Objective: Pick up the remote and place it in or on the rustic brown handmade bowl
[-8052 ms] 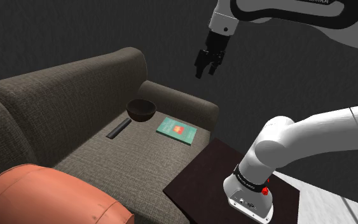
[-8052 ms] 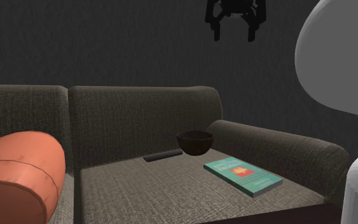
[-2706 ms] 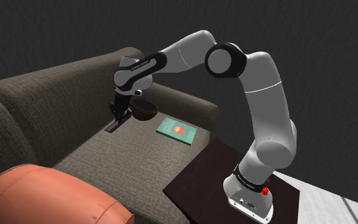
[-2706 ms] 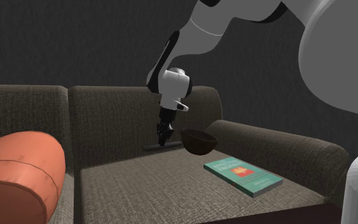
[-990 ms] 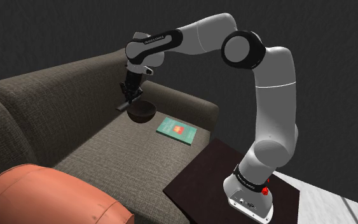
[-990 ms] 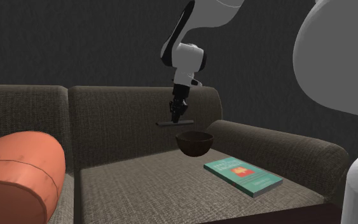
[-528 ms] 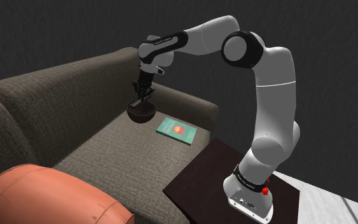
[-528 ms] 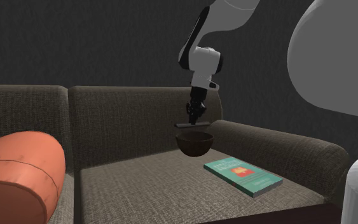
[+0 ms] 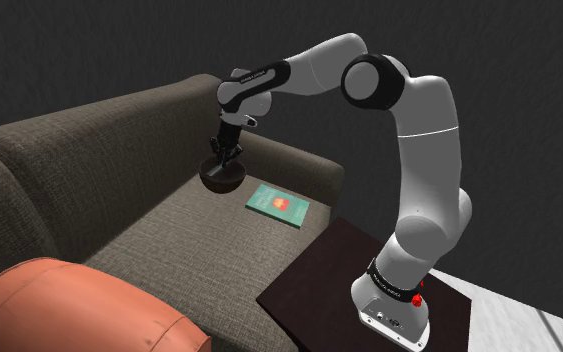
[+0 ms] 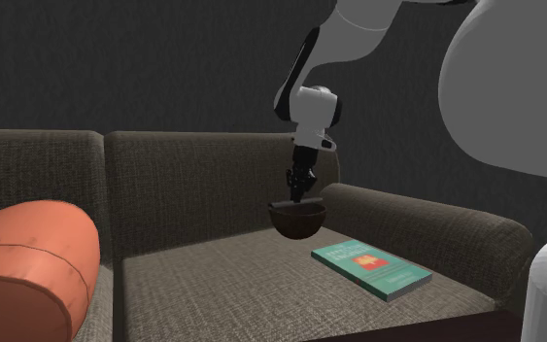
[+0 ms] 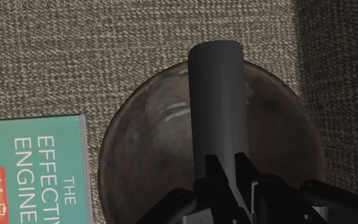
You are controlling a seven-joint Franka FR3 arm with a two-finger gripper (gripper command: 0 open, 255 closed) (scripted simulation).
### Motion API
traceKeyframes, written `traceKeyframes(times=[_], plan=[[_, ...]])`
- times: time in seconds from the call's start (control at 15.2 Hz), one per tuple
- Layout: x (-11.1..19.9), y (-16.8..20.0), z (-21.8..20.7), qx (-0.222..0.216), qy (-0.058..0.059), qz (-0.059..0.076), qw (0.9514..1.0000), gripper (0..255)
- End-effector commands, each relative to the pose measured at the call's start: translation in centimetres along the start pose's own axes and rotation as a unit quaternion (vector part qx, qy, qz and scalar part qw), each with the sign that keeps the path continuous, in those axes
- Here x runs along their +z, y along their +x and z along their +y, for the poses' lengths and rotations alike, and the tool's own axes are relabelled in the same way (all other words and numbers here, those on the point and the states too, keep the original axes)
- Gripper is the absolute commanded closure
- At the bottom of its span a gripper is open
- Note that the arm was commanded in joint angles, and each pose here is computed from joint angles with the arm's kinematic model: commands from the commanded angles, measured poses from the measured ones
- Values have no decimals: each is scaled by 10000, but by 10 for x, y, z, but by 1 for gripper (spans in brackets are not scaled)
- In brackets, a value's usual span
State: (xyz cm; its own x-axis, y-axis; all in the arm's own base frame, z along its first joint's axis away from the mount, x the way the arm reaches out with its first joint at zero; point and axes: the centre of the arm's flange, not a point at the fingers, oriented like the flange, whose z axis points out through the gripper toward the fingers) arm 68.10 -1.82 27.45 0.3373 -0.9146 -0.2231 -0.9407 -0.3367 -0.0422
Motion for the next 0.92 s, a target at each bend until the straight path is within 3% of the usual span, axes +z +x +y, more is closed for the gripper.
traceKeyframes(times=[0.0, 0.53, 0.59, 0.86], plan=[[10, 2, 1, 0, 1, 0, 10000, 255], [14, 3, 1, 0, 1, -1, 10000, 255], [14, 3, 1, 0, 1, -1, 10000, 0], [13, 3, 2, 0, 1, 0, 10000, 0]])
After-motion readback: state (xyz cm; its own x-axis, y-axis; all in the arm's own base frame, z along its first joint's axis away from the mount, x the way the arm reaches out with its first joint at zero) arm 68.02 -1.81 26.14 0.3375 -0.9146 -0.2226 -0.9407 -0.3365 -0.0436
